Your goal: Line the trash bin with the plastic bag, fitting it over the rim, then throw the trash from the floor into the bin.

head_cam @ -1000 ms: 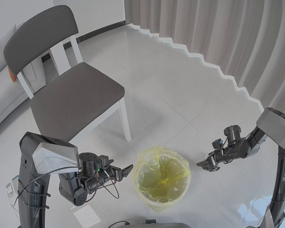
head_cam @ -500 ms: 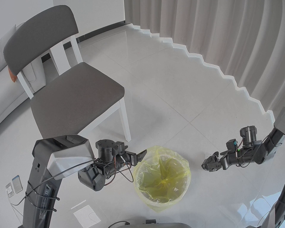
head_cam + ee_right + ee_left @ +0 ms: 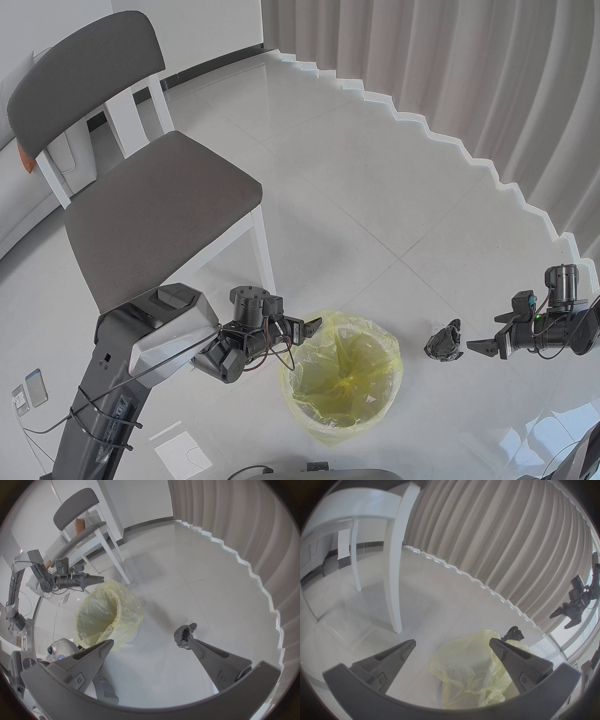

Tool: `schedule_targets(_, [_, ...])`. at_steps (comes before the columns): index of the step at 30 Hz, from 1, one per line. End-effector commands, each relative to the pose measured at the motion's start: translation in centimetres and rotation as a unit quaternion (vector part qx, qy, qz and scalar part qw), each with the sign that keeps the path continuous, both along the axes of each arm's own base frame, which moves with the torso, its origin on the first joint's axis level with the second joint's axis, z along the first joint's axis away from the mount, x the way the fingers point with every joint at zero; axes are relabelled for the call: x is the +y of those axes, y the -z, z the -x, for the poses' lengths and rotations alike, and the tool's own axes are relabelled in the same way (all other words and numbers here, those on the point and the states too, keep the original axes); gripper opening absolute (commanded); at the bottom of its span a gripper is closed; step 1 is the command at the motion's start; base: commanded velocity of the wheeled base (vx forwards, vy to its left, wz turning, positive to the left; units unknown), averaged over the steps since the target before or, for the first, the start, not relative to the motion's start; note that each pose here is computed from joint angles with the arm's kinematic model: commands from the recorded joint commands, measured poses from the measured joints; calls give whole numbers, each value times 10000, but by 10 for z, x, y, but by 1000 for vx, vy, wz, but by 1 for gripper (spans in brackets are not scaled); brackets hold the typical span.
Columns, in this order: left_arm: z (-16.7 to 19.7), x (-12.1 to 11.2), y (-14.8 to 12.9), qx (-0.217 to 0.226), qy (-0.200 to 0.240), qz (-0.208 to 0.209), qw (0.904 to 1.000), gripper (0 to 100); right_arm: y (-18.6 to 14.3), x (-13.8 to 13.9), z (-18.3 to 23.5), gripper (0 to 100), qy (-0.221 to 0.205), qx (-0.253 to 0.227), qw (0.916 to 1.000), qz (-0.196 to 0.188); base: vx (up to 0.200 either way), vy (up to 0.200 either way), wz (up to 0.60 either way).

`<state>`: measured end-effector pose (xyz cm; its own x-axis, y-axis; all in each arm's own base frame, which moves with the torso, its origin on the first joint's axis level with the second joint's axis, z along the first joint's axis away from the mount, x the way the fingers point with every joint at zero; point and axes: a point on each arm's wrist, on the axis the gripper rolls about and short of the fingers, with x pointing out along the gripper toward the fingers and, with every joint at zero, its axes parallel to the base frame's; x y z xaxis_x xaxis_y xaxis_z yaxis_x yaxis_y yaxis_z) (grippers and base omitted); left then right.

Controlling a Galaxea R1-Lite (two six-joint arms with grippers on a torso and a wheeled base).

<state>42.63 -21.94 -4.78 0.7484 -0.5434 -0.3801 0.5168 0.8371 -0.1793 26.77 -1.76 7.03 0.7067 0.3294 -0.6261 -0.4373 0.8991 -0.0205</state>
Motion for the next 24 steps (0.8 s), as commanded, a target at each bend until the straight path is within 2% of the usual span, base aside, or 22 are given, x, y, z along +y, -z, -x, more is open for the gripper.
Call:
schedule_targets(1, [-14,1,11,7,-39,-244,9997,100,-7,-5,6,100,53,-129,9999,65,0,0,0])
schedule_targets(11, [-26,13,11,18,-282,-228,9993,100,-4,-7,2,100,67,-111,9999,89,0,0,0])
schedule_targets(18, [-17,24,-31,-149,-387,71,9991,100,24,-13,-34,100,84,178,9998,76,0,0,0])
schedule_targets(24, [6,26,-49,-402,-303,200,9985,100,54,-17,-68,100,109,370,9992,90,0,0,0])
